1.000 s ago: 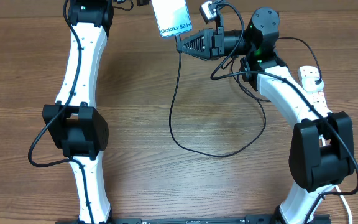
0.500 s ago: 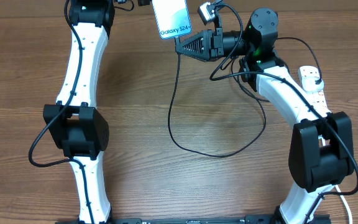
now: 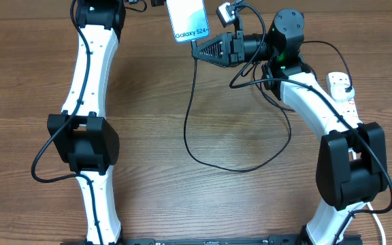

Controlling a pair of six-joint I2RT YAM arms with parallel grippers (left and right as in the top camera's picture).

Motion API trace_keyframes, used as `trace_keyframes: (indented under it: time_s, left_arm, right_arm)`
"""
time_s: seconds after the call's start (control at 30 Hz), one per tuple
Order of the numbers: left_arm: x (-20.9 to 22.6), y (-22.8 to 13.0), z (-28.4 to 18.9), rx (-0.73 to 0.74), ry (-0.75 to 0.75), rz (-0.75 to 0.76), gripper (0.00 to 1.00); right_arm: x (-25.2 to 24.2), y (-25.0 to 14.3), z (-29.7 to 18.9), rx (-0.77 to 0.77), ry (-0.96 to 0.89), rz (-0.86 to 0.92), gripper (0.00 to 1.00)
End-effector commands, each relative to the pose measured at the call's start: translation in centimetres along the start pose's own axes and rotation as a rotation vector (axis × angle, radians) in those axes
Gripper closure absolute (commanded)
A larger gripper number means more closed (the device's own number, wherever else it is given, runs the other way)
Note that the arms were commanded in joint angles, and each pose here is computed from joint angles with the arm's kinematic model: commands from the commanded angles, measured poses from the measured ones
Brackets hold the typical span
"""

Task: Plug charger to phone and switch on socket

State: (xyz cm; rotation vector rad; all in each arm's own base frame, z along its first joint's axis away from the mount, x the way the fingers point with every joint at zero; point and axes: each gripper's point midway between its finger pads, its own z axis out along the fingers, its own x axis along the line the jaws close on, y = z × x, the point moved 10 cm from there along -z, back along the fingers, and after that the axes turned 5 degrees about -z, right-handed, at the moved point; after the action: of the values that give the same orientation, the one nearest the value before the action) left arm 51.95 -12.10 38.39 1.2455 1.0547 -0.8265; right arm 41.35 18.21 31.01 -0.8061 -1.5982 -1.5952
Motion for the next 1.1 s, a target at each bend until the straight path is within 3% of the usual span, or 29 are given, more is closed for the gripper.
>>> trace_keyframes:
  time_s: [0.0, 0.23, 0.33, 0.43, 0.5, 0.53, 0.7, 0.8, 1.07]
  left_arm:
    - [-3.0, -2.5, 2.5, 0.2, -0.084, 0.072, 0.96]
    - [-3.0, -2.5, 2.5, 0.202, -0.085, 0.072, 0.96]
    - [-3.0, -2.5, 2.5, 0.2, -0.084, 0.072, 0.96]
    - [-3.0, -2.4, 2.4, 0.198, -0.083, 0.072, 0.96]
    - [-2.9, -2.3, 2.2, 0.19, -0.081, 0.085, 0.96]
    - [-2.9, -2.1, 1.8, 0.181, -0.079, 0.097, 0.96]
    - [-2.6, -1.4, 0.5, 0.141, -0.065, 0.116, 0.96]
    - [-2.5, -1.0, -0.7, 0.12, -0.058, 0.145, 0.96]
    - [-2.0, 0.2, -5.0, 0.078, -0.037, 0.139, 0.96]
  right_arm:
    - [0.2, 1.7, -0.3, -0.178, -0.069, -0.039, 0.96]
    - [0.2, 1.7, -0.3, -0.178, -0.069, -0.039, 0.96]
    - [0.2, 1.7, -0.3, -0.175, -0.068, -0.039, 0.91]
    - [0.2, 1.7, -0.3, -0.169, -0.066, -0.039, 0.74]
    - [0.3, 1.4, -0.3, -0.134, -0.055, -0.092, 0.5]
    - [0.4, 1.2, -0.2, -0.098, -0.04, -0.128, 0.32]
    - [0.9, 1.0, -0.2, -0.054, -0.008, -0.193, 0.06]
    - [1.5, 0.9, -0.2, -0.028, 0.016, -0.249, 0.0]
    - [1.4, 1.0, -1.3, -0.017, 0.012, -0.251, 0.0]
